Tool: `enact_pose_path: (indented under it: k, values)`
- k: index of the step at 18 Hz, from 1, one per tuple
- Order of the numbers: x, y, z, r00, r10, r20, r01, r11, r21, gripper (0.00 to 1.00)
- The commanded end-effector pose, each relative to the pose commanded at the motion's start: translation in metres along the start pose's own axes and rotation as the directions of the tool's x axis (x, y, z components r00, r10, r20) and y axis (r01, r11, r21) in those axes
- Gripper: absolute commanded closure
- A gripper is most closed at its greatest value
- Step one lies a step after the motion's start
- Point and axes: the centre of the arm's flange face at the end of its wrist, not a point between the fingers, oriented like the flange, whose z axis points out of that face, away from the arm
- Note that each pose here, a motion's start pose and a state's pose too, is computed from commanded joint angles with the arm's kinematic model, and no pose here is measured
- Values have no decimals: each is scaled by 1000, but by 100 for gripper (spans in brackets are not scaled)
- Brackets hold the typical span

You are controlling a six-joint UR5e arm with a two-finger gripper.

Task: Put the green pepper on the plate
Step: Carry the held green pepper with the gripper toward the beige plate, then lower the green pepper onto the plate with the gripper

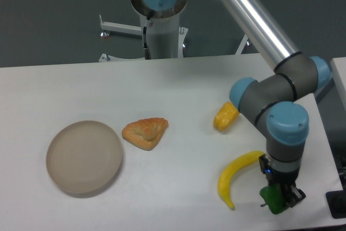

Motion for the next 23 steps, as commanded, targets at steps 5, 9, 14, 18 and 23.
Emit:
enact_pose_path:
  k: [5,9,14,18,23]
  values:
    - [54,-41,-37,989,-130,-69,132,991,37,56]
    - [107,-82,-67,950,-281,-136,294,952,87,56]
    - [176,-156,-97,878,-442,-185,460,886,65,56]
    - [215,-204,-106,816,-537,-213,556,830,40,56]
    - [257,-259,-102,717,-654,-241,672,741,-8,55]
